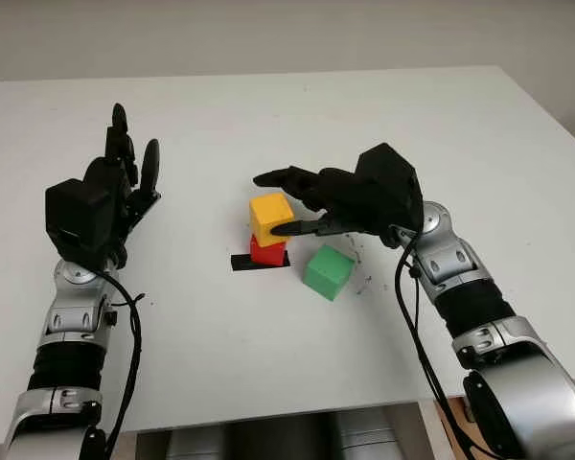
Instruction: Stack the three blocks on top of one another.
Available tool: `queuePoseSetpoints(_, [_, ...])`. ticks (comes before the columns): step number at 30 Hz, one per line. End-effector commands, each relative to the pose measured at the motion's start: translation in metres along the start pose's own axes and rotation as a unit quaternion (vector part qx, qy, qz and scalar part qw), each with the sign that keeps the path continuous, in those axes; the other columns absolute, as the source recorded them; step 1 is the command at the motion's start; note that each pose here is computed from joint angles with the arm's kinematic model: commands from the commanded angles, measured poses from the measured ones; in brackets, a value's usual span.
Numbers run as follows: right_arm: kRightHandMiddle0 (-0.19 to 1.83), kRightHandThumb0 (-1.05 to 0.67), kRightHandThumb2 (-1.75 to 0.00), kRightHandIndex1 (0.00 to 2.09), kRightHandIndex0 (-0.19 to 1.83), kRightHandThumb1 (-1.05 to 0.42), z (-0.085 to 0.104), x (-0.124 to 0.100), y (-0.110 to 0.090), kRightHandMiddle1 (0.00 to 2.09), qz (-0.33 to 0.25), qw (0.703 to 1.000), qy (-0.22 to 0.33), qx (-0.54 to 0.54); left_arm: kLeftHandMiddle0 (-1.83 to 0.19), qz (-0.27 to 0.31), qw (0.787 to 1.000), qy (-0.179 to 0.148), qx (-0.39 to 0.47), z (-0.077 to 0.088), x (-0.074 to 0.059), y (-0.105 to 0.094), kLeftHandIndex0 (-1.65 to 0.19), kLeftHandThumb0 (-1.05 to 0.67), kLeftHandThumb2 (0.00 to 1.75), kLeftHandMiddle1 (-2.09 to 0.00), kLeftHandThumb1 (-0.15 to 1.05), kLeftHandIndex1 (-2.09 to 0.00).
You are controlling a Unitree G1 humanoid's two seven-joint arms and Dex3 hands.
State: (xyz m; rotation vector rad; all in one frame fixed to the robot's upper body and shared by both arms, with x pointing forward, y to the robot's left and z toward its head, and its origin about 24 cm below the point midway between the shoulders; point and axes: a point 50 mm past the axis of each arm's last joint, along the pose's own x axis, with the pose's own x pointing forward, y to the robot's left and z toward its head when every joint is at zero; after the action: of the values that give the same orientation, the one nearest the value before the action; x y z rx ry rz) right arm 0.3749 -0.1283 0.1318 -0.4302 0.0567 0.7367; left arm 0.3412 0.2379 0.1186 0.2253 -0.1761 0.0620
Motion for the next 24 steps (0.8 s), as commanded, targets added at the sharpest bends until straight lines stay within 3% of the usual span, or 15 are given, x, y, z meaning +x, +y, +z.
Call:
queuePoseSetpoints(1, [-0.18,-0.82,-0.05,0.0,-0.19,-0.91,0.017,-0.007,-0.014,0.2,-0.019,0.999,-0.032,-0.008,0.19,0.001,1.0,-0.005,-0.004,0.001,-0.001,0.0,0.19,-0.78,0.63,0.0,1.05,0.0])
queuePoseSetpoints(6, [-0.19,-0.81,-0.05,0.0,-0.19,-0.89,0.028,-0.026,-0.032,0.12,-0.037,0.997,-0.067,0.033,0.19,0.002,1.0,-0.005,-0.003,0.0,-0.001,0.0,0.19,-0.77,0.63,0.0,1.05,0.0])
queuePoseSetpoints(14, [-0.09,-0.67,-0.05,0.03,-0.16,-0.88,0.048,-0.085,-0.066,0.13,-0.108,0.984,-0.134,0.044,0.19,0.004,1.0,0.001,0.001,0.0,0.0,0.002,0.19,-0.8,0.63,0.0,1.05,0.0])
queuePoseSetpoints(19, [0.18,-0.58,-0.04,0.14,0.12,-0.83,0.057,-0.12,-0.075,0.18,-0.129,0.977,-0.135,-0.104,0.19,0.004,1.0,-0.004,0.002,0.001,0.001,0.004,0.19,-0.79,0.62,0.0,1.05,0.0])
queuePoseSetpoints(24, [0.36,-0.55,-0.05,0.14,0.29,-0.79,0.072,-0.139,-0.065,0.17,-0.115,0.943,-0.116,-0.291,0.19,0.0,1.0,-0.012,-0.004,0.004,0.005,0.002,0.19,-0.77,0.64,0.0,1.05,0.0])
